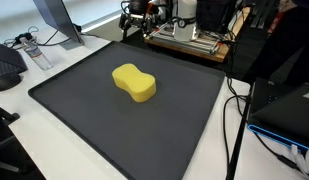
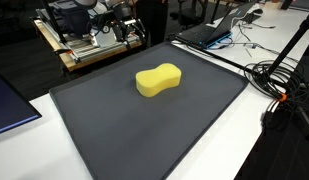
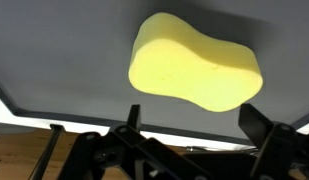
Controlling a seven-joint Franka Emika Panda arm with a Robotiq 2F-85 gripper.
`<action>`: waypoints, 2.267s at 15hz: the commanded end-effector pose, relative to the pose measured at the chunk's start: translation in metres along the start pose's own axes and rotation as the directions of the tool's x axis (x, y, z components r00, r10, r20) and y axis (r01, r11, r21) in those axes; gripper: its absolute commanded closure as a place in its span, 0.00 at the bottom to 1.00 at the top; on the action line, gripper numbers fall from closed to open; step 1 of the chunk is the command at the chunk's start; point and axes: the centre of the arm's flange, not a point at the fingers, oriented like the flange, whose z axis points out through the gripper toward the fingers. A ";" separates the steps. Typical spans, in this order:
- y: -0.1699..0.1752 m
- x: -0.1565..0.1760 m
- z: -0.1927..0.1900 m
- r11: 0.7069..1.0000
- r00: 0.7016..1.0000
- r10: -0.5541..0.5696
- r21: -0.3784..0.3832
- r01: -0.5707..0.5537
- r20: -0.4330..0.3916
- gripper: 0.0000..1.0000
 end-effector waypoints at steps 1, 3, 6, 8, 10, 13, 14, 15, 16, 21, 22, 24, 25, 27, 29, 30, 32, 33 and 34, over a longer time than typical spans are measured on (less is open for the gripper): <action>0.028 -0.011 0.032 0.995 0.995 0.075 0.065 -0.079 0.058 0.00; 0.038 -0.018 0.039 0.990 0.990 0.112 0.082 -0.119 0.089 0.00; 0.050 -0.020 0.046 0.980 0.981 0.155 0.107 -0.167 0.115 0.00; 0.058 -0.017 0.048 0.972 0.975 0.187 0.120 -0.201 0.121 0.00; 0.064 -0.012 0.048 0.963 0.967 0.221 0.126 -0.236 0.124 0.00; 0.076 -0.001 0.046 0.952 0.956 0.266 0.122 -0.281 0.126 0.00; 0.081 0.004 0.046 0.948 0.949 0.286 0.107 -0.300 0.131 0.00; 0.085 0.009 0.045 0.944 0.945 0.298 0.103 -0.313 0.136 0.00; 0.089 0.015 0.044 0.941 0.939 0.312 0.090 -0.326 0.142 0.00; 0.098 0.049 0.044 0.930 0.917 0.361 0.011 -0.368 0.173 0.00; 0.096 0.059 0.043 0.931 0.916 0.360 0.001 -0.366 0.177 0.00; 0.091 0.076 0.042 0.933 0.915 0.356 -0.018 -0.360 0.189 0.00; 0.085 0.086 0.042 0.937 0.916 0.346 -0.021 -0.349 0.203 0.00; 0.074 0.102 0.039 0.945 0.918 0.322 -0.023 -0.326 0.232 0.00; 0.059 0.121 0.038 0.954 0.918 0.295 -0.027 -0.299 0.264 0.00; 0.052 0.130 0.038 0.959 0.924 0.278 -0.032 -0.280 0.263 0.00; 0.036 0.148 0.044 0.968 0.926 0.249 -0.052 -0.244 0.284 0.00; 0.030 0.155 0.046 0.972 0.928 0.235 -0.063 -0.227 0.290 0.00; 0.023 0.164 0.051 0.975 0.927 0.222 -0.081 -0.207 0.303 0.00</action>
